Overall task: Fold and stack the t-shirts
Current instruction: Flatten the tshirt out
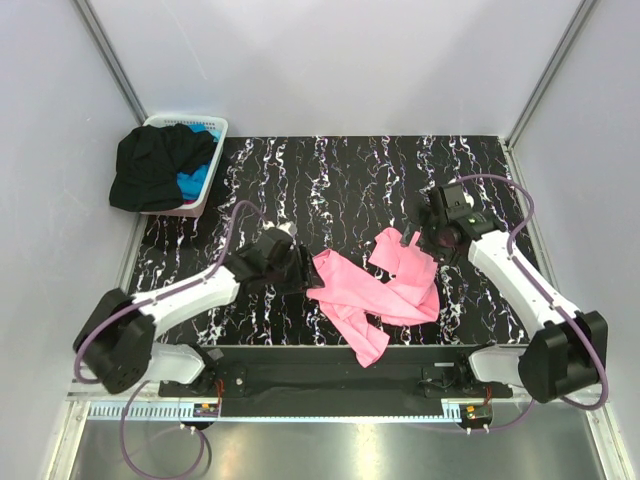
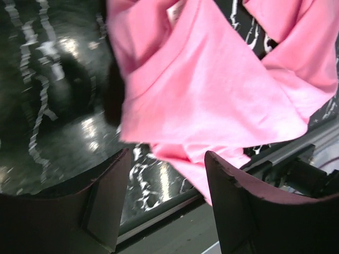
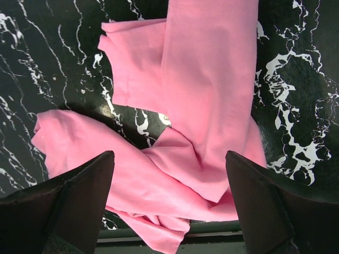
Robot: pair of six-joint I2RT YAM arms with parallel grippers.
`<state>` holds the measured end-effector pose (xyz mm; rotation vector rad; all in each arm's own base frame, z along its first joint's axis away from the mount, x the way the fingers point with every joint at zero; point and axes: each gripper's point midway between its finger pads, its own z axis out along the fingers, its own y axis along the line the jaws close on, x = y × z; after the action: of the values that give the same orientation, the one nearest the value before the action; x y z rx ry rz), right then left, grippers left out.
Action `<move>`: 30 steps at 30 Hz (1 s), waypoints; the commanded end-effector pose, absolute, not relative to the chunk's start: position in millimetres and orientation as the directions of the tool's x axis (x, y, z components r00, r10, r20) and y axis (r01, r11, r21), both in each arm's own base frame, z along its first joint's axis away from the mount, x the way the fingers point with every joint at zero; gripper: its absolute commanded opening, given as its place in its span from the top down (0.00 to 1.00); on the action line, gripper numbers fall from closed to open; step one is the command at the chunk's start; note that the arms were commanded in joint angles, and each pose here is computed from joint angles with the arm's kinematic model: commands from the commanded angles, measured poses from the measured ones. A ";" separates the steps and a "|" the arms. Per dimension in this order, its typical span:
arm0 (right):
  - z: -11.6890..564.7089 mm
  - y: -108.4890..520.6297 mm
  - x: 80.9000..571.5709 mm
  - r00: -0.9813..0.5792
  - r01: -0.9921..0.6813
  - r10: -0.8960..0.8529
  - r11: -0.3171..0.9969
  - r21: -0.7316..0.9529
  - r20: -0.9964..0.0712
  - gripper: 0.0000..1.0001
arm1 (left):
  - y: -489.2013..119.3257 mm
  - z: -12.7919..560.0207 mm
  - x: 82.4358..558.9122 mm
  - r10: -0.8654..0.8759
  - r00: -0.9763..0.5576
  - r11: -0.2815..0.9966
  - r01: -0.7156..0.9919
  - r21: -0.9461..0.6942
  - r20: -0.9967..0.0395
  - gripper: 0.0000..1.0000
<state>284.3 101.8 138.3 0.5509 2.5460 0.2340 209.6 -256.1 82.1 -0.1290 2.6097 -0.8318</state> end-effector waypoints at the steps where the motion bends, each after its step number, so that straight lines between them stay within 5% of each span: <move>1: 161.3 109.1 284.6 -0.742 0.309 0.455 0.884 0.351 -0.492 0.08 | -301.0 116.1 233.6 -0.231 -0.903 0.693 0.109 -0.712 -0.362 0.38; 10: 165.8 112.2 286.1 -0.744 0.309 0.461 0.879 0.363 -0.484 0.08 | -284.4 93.9 257.3 -0.236 -0.886 0.825 0.034 -0.565 -0.399 0.49; 19: 139.9 106.5 285.2 -0.755 0.372 0.478 0.876 0.307 -0.448 0.07 | -245.2 77.6 249.1 -0.254 -0.879 0.912 -0.079 -0.403 -0.403 0.48; 30: 98.1 94.3 277.1 -0.759 0.501 0.533 0.845 0.188 -0.374 0.09 | -256.2 54.2 242.9 -0.223 -0.912 0.910 -0.068 -0.408 -0.344 0.56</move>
<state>278.9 100.8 102.3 0.7125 2.6171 0.1726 235.0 -246.9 49.5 -0.2232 2.7161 -0.5176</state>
